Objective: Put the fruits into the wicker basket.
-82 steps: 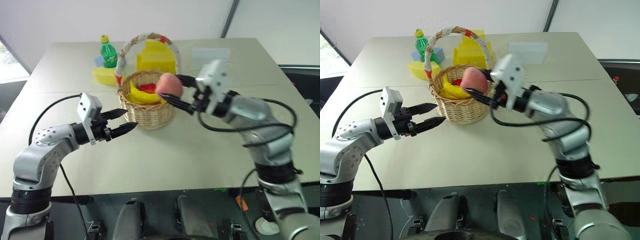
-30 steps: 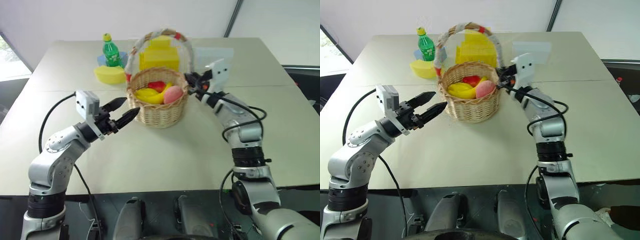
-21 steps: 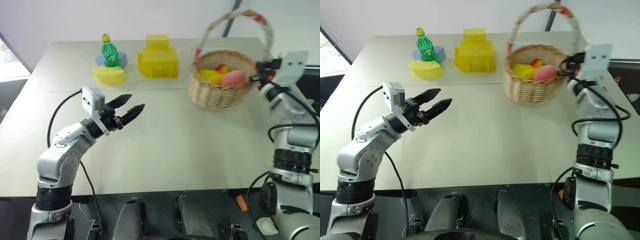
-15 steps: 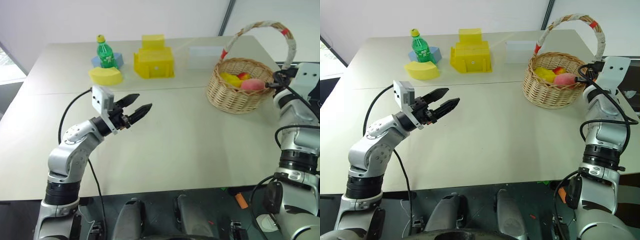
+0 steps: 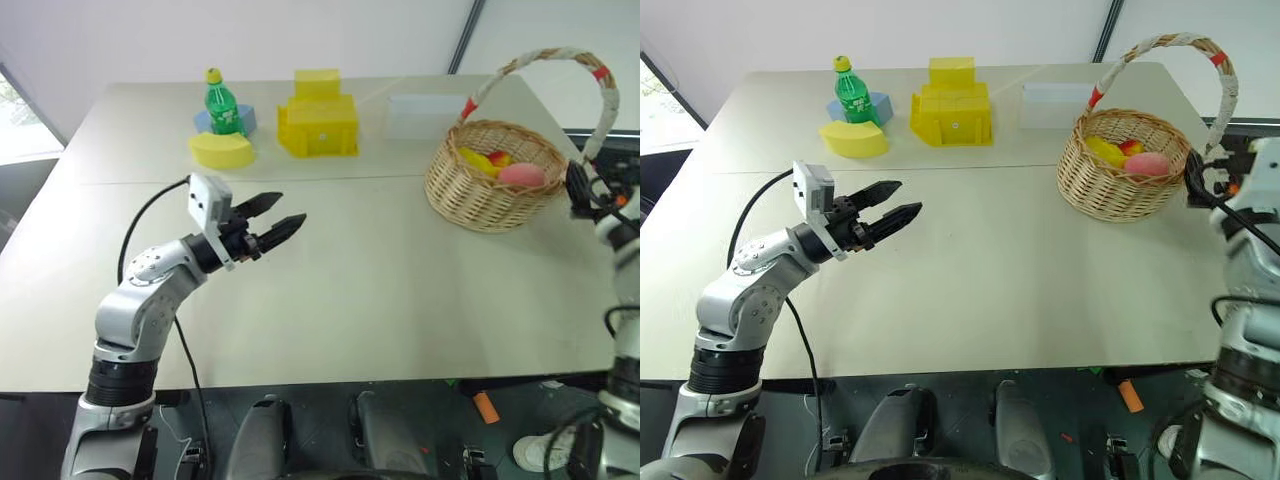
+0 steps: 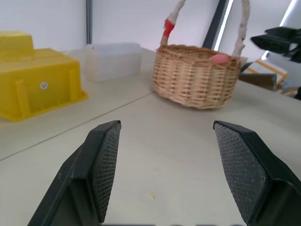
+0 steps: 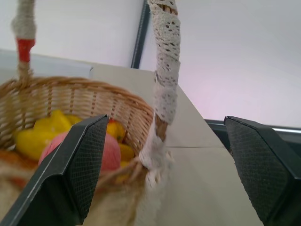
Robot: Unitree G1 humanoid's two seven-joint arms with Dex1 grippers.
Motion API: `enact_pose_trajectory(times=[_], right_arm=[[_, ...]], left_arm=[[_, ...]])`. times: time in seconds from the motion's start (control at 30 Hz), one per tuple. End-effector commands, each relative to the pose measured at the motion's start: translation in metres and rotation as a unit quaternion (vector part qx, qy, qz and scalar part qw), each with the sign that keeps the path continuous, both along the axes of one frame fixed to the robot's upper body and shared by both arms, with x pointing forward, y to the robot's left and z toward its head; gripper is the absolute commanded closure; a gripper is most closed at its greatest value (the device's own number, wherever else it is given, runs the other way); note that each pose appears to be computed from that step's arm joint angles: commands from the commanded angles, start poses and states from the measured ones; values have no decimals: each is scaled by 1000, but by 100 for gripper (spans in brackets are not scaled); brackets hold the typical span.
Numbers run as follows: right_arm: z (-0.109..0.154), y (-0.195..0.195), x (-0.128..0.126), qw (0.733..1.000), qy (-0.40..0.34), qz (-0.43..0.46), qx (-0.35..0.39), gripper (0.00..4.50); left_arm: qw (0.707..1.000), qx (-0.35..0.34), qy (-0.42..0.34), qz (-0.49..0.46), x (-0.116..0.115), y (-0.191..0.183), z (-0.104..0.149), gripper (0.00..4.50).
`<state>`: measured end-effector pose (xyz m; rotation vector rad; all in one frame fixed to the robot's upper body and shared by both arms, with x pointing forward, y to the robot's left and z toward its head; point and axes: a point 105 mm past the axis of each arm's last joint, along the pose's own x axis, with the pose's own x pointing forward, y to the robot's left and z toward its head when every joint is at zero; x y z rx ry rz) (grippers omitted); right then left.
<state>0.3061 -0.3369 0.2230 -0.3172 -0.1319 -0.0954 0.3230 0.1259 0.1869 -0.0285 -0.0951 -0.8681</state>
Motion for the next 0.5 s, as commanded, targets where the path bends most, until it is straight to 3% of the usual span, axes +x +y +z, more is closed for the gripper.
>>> enact_pose_trajectory(times=[0.03, 0.17, 0.3, 0.5], right_arm=[[-9, 53, -10, 988, 36, 142, -52, 41], [-38, 112, -15, 958, 79, 275, -36, 41], [-68, 147, -6, 940, 97, 326, -15, 41], [-80, 152, 12, 938, 94, 333, -9, 41]], left_arm=[[998, 22, -16, 64, 7, 30, -1, 112], [989, 36, -9, 146, 14, 62, -16, 112], [978, 38, 3, 206, 8, 85, -33, 112], [969, 30, 8, 246, -3, 95, -42, 112]])
